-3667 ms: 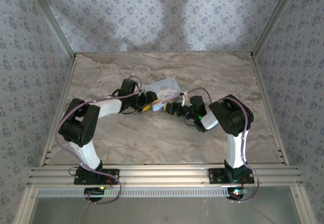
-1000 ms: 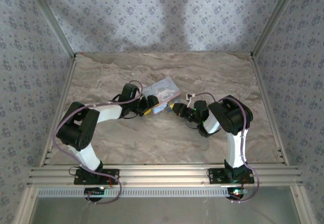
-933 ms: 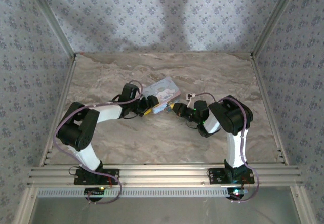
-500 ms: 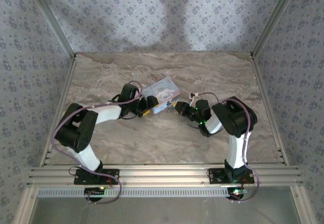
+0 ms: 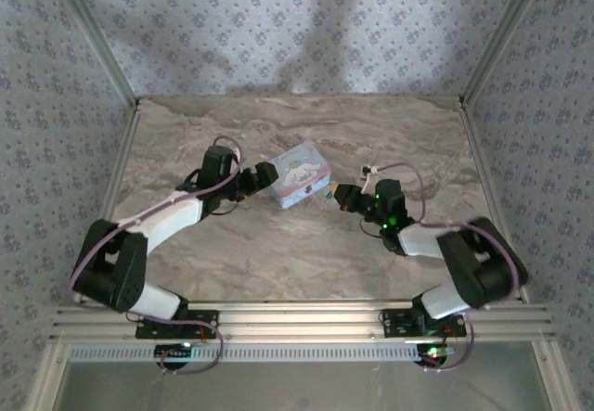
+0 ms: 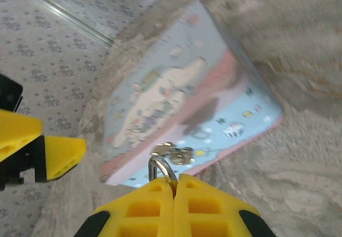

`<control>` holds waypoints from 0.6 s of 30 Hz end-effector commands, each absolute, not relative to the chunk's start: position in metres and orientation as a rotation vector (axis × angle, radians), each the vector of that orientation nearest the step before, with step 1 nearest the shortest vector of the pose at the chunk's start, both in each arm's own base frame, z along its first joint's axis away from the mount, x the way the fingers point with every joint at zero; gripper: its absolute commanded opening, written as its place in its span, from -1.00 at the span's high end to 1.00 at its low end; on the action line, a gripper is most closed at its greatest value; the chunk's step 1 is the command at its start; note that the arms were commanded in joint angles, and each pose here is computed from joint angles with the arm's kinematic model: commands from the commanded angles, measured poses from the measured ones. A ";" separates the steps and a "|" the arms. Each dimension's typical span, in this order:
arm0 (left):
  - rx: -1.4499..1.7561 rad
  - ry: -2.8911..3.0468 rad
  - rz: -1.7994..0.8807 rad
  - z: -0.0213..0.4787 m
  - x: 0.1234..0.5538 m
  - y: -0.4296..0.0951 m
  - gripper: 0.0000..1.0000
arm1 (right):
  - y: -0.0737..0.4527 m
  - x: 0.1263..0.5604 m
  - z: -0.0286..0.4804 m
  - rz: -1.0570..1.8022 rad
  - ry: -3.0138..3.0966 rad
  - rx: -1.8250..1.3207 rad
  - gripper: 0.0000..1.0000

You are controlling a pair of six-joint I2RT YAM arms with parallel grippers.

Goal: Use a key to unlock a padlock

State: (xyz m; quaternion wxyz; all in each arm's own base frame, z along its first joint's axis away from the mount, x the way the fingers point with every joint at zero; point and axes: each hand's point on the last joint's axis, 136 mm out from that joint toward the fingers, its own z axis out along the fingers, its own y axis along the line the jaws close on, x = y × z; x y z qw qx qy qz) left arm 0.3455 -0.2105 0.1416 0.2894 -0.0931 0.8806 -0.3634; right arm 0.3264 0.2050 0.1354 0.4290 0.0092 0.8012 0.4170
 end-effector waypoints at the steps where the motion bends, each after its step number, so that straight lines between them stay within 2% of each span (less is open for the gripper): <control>1: -0.255 2.332 -0.701 0.138 0.342 -0.170 -0.84 | 0.189 0.308 0.127 0.861 2.132 -0.108 1.00; 8: -0.339 2.194 -0.368 0.161 0.330 -0.103 -0.96 | 0.169 0.265 0.150 0.728 2.301 -0.270 1.00; 13: -0.436 2.089 -0.294 0.173 0.319 -0.071 -0.96 | 0.165 0.235 0.146 0.710 2.470 -0.333 1.00; 18: -0.499 2.045 -0.263 0.173 0.310 -0.053 -0.96 | 0.169 0.205 0.119 0.658 2.655 -0.407 1.00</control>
